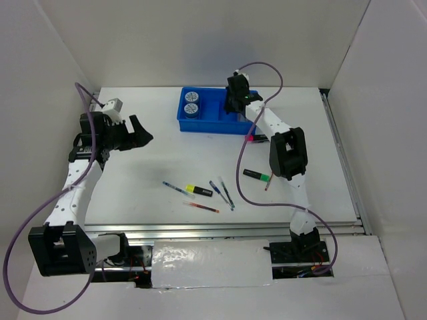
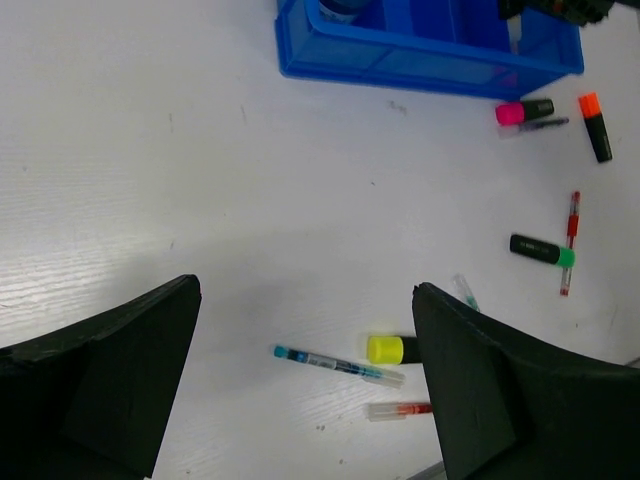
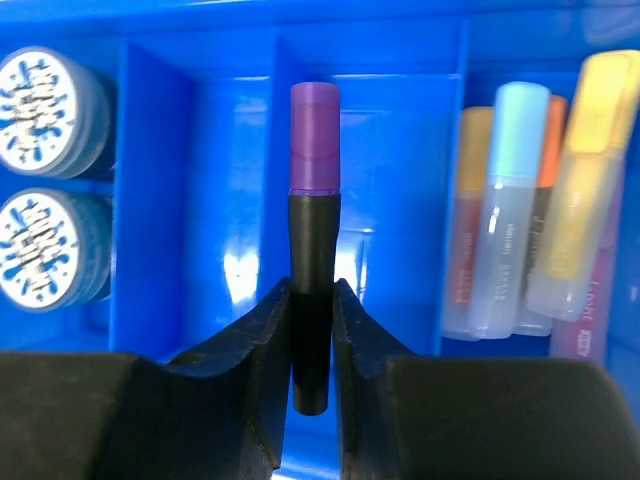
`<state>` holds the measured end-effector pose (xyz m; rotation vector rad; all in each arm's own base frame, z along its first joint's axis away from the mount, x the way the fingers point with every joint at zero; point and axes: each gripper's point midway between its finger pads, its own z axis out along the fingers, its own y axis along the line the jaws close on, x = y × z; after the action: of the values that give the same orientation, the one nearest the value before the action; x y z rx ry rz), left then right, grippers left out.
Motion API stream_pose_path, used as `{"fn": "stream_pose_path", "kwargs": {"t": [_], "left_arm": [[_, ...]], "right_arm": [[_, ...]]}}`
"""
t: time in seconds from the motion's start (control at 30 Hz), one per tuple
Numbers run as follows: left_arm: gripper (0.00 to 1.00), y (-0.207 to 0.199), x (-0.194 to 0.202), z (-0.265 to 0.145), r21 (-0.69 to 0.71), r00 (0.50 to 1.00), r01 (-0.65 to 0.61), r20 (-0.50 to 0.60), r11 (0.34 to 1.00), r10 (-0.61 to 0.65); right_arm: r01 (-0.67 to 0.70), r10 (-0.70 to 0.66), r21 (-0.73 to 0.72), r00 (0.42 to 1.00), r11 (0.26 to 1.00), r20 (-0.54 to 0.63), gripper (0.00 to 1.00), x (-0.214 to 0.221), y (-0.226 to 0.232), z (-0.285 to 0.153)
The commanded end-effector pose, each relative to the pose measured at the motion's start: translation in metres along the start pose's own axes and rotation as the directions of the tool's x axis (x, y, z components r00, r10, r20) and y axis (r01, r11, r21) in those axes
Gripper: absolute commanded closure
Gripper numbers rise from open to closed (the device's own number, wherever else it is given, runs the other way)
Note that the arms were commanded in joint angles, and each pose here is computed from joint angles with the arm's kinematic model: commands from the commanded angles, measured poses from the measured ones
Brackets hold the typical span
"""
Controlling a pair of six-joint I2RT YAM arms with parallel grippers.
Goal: Sort the stationery into containers
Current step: Place the pen in the storage box, then pick up the pen from the center of the board.
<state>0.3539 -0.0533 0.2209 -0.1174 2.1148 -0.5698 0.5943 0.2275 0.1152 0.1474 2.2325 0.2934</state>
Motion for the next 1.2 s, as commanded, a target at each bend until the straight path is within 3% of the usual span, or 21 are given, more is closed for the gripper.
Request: {"fn": "stream_pose_path", "kwargs": {"t": [0.0,0.07,0.13,0.2,0.33,0.43,0.6,0.8,0.87,1.17], "left_arm": [[0.01,-0.022,0.004,-0.001,0.135,0.986,-0.163,0.005,0.977,0.164],[0.01,-0.037,0.018,-0.002,0.213,0.964,-0.263,0.006,0.941,0.268],[0.01,-0.056,0.036,-0.004,0.321,0.907,-0.404,0.022,0.857,0.42],[0.06,-0.062,0.054,-0.001,0.383,0.87,-0.46,0.014,0.801,0.493],[0.29,-0.075,0.095,0.006,0.495,0.81,-0.488,-0.05,0.719,0.585],[0.38,-0.082,0.115,0.011,0.554,0.748,-0.529,-0.053,0.643,0.661],[0.4,-0.098,0.143,0.025,0.654,0.644,-0.57,-0.02,0.497,0.765],[0.41,-0.112,0.179,0.05,0.734,0.477,-0.602,0.013,0.316,0.879],[0.42,-0.113,0.183,0.058,0.726,0.429,-0.63,0.028,0.277,0.903],[0.41,-0.118,0.22,0.085,0.765,0.323,-0.613,0.013,0.199,0.946]], "right_arm": [[-0.021,0.022,-0.014,0.996,1.0,0.088,0.68,-0.033,0.004,-0.004],[-0.018,0.019,-0.027,0.997,0.999,0.068,0.48,-0.027,0.004,-0.001],[-0.01,0.012,-0.034,0.998,0.999,0.06,0.4,-0.025,0.005,-0.001],[-0.009,0.011,-0.038,0.998,0.999,0.058,0.35,-0.024,0.006,-0.003],[-0.004,0.007,-0.056,0.998,0.998,0.069,0.33,-0.039,0.008,-0.021],[-0.026,0.037,-0.107,0.995,0.994,0.098,0.34,-0.067,0.013,-0.062],[-0.021,0.062,-0.256,0.986,0.966,0.153,0.35,-0.116,0.007,-0.156],[0.133,-0.096,-0.317,0.987,0.939,0.131,0.34,-0.102,-0.029,-0.22],[0.143,-0.113,-0.321,0.987,0.936,0.111,0.33,-0.09,-0.046,-0.235],[0.1,-0.083,-0.317,0.994,0.943,0.067,0.33,-0.054,-0.088,-0.257]]}}
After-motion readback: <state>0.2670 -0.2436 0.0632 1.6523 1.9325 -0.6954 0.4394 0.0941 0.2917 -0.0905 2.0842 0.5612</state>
